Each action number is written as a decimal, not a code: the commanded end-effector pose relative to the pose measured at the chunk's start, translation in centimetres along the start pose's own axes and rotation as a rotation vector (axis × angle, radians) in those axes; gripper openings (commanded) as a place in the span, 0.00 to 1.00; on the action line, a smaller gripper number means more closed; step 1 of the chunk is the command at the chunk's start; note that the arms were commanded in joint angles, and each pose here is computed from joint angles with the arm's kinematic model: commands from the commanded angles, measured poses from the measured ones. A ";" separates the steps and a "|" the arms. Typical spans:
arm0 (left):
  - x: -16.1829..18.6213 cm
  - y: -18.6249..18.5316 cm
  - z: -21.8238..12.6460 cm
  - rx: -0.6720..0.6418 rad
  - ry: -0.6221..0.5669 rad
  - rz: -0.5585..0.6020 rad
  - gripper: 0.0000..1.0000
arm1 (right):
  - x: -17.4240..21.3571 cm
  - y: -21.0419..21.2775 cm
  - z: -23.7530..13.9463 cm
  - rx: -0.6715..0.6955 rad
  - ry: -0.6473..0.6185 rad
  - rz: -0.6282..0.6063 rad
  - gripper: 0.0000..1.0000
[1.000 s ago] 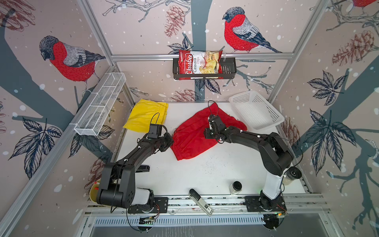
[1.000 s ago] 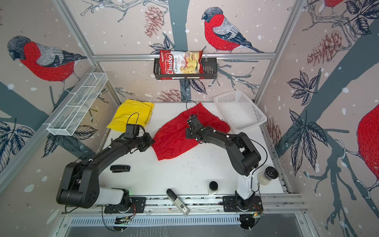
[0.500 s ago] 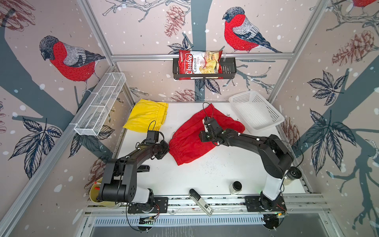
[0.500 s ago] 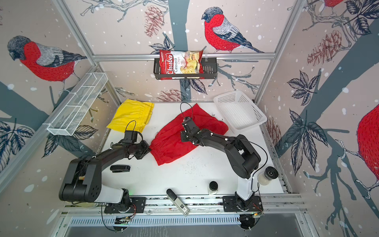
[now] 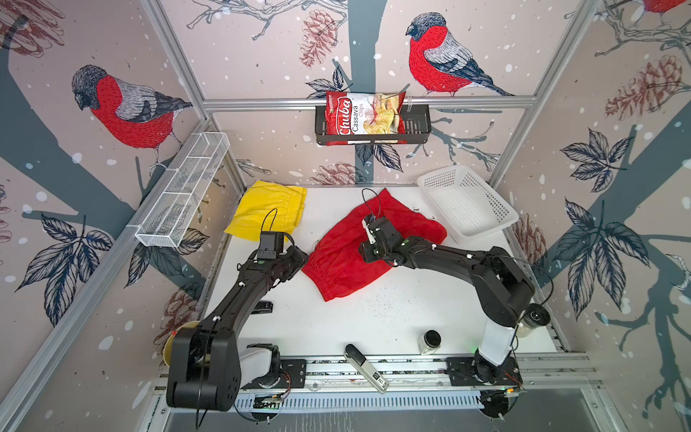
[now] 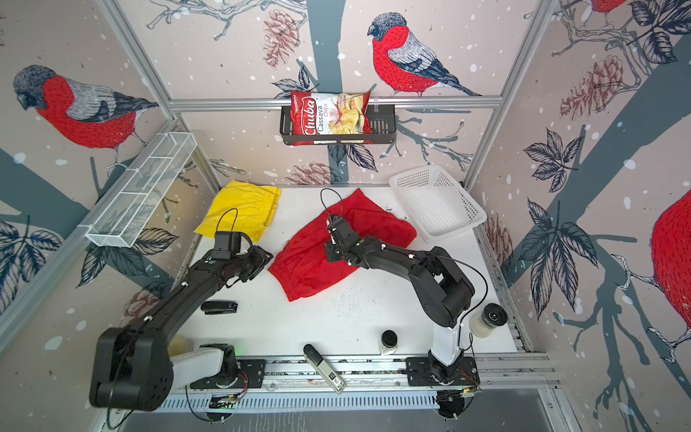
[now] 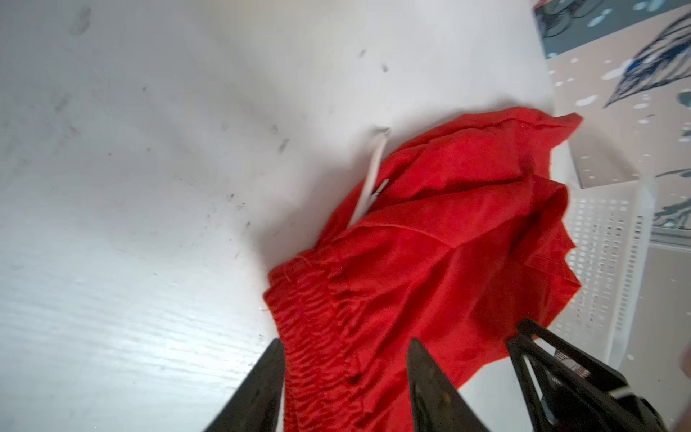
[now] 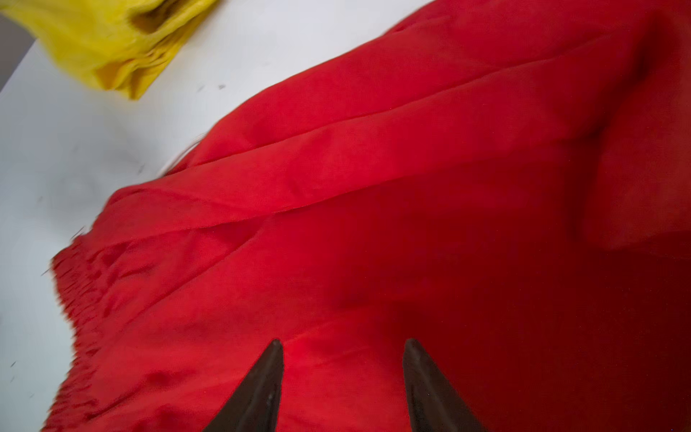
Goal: Fold and stack the shorts
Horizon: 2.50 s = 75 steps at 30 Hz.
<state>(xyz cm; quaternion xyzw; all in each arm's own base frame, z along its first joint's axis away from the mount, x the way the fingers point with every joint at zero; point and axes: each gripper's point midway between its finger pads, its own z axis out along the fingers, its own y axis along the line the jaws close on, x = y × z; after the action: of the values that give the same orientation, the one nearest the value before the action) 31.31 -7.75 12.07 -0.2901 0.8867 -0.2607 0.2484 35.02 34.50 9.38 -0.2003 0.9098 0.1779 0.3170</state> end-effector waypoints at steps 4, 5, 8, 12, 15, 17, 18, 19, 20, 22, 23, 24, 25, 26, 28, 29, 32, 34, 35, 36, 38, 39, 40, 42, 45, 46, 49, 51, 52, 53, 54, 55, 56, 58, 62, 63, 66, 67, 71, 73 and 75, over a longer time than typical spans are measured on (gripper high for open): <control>3.1 -4.4 0.4 0.095 0.031 0.116 0.33 | -0.3 -5.5 -0.5 0.073 0.032 0.155 0.49; 3.8 -5.5 1.1 0.117 0.052 0.136 0.32 | -0.1 -6.2 -0.7 0.084 0.033 0.171 0.49; 5.9 -8.0 3.8 0.136 0.123 0.198 0.31 | -0.3 -8.4 -1.5 0.130 0.016 0.219 0.49; 8.9 -8.3 7.7 0.094 0.229 0.245 0.30 | -1.2 -11.3 -3.0 0.178 -0.025 0.291 0.50; 10.9 -6.7 9.7 0.060 0.298 0.239 0.28 | -1.6 -13.3 -3.5 0.199 -0.034 0.342 0.51; 11.8 -4.8 10.3 0.012 0.329 0.241 0.27 | -1.8 -14.2 -3.6 0.207 -0.036 0.359 0.51; 12.2 -3.7 10.4 -0.021 0.344 0.245 0.26 | -1.9 -14.6 -3.5 0.214 -0.036 0.364 0.51; 12.5 -2.6 10.3 -0.050 0.352 0.251 0.25 | -1.9 -14.9 -3.5 0.220 -0.039 0.363 0.51; 12.8 -1.4 10.1 -0.091 0.362 0.262 0.24 | -2.0 -15.2 -3.5 0.230 -0.039 0.364 0.51; 12.8 0.8 9.5 -0.171 0.356 0.281 0.23 | -1.6 -15.8 -3.3 0.254 -0.033 0.367 0.51; 12.6 1.6 9.0 -0.204 0.345 0.287 0.23 | -1.3 -16.2 -3.0 0.273 -0.027 0.366 0.51; 12.2 2.2 8.5 -0.222 0.334 0.289 0.23 | -0.8 -16.6 -2.8 0.290 -0.017 0.366 0.51; 11.9 2.6 8.1 -0.234 0.326 0.287 0.23 | -0.4 -16.9 -2.5 0.303 -0.008 0.367 0.51; 11.5 3.1 7.7 -0.249 0.317 0.281 0.23 | 0.3 -17.3 -2.3 0.313 0.005 0.374 0.51; 10.5 4.3 6.9 -0.286 0.302 0.261 0.24 | 1.3 -17.6 -1.9 0.317 0.023 0.386 0.50; 10.1 5.1 6.5 -0.311 0.299 0.248 0.24 | 1.9 -17.5 -1.8 0.316 0.032 0.389 0.50; 9.0 7.5 5.4 -0.386 0.280 0.223 0.24 | 4.1 -16.5 -1.6 0.292 0.067 0.401 0.50; 8.0 8.6 4.7 -0.435 0.256 0.214 0.24 | 6.1 -15.0 -1.2 0.277 0.101 0.390 0.50; 7.5 9.0 4.4 -0.454 0.246 0.205 0.24 | 7.4 -14.1 -1.1 0.269 0.126 0.383 0.49; 7.0 9.3 4.1 -0.464 0.237 0.201 0.24 | 8.5 -13.0 -1.0 0.259 0.144 0.371 0.49; 5.8 9.5 3.5 -0.492 0.212 0.199 0.24 | 10.9 -11.3 -1.2 0.256 0.172 0.358 0.48; 5.1 9.6 3.2 -0.509 0.195 0.200 0.24 | 11.8 -10.8 -1.6 0.256 0.177 0.364 0.48; 4.5 9.7 2.8 -0.529 0.178 0.203 0.24 | 12.8 -10.5 -1.9 0.258 0.183 0.380 0.48; 3.2 9.7 2.0 -0.559 0.145 0.210 0.25 | 14.7 -10.4 -2.8 0.249 0.184 0.435 0.47; 1.4 10.1 1.0 -0.599 0.099 0.210 0.27 | 16.6 -11.1 -4.6 0.259 0.172 0.505 0.47; 1.0 10.1 0.8 -0.604 0.089 0.208 0.27 | 16.7 -11.3 -5.1 0.264 0.161 0.516 0.47; -0.4 9.3 0.3 -0.596 0.059 0.213 0.27 | 14.4 -11.2 -7.2 0.253 0.073 0.504 0.49; -1.3 7.7 0.1 -0.554 0.039 0.218 0.28 | 10.6 -10.4 -8.8 0.219 -0.015 0.460 0.52; -1.6 6.6 0.1 -0.516 0.035 0.219 0.28 | 8.7 -10.0 -9.5 0.207 -0.053 0.433 0.53; -1.7 5.1 0.3 -0.459 0.036 0.227 0.29 | 6.6 -9.5 -10.1 0.192 -0.093 0.402 0.55; -1.7 3.3 0.5 -0.394 0.034 0.241 0.30 | 4.8 -9.0 -10.5 0.179 -0.118 0.371 0.57; -1.6 2.0 0.7 -0.355 0.028 0.255 0.31 | 3.4 -8.5 -10.6 0.169 -0.133 0.346 0.57; -1.4 0.3 1.0 -0.326 0.018 0.284 0.32 | 1.8 -7.9 -10.6 0.157 -0.144 0.316 0.57; -0.4 -3.0 1.8 -0.267 0.014 0.365 0.34 | -0.1 -6.9 -9.6 0.145 -0.136 0.263 0.57; 2.2 -6.9 4.6 -0.236 0.038 0.550 0.37 | -0.9 -4.2 -5.9 0.089 -0.036 0.194 0.53; 2.8 -7.3 5.3 -0.247 0.043 0.590 0.38 | -0.4 -3.6 -4.9 0.067 -0.006 0.187 0.53; 3.6 -7.0 7.3 -0.314 0.056 0.628 0.40 | 0.3 -1.5 -3.0 0.003 0.045 0.176 0.54; 3.8 -6.8 7.8 -0.325 0.067 0.620 0.39 | 0.7 -1.1 -2.4 -0.004 0.061 0.174 0.54; 4.0 -6.6 9.7 -0.337 0.084 0.609 0.41 | 2.7 0.6 0.2 -0.044 0.128 0.173 0.55; 4.2 -6.8 10.4 -0.322 0.090 0.608 0.44 | 3.6 0.9 1.3 -0.068 0.158 0.183 0.55; 4.2 -6.5 11.2 -0.334 0.097 0.598 0.49 | 4.6 0.4 2.6 -0.056 0.191 0.198 0.54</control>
<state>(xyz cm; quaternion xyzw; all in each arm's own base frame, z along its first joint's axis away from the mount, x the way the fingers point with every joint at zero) 36.50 -18.16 6.58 -0.0360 0.9762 -0.0377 0.2105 32.76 34.28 5.64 -0.1376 0.9444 0.2008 0.2211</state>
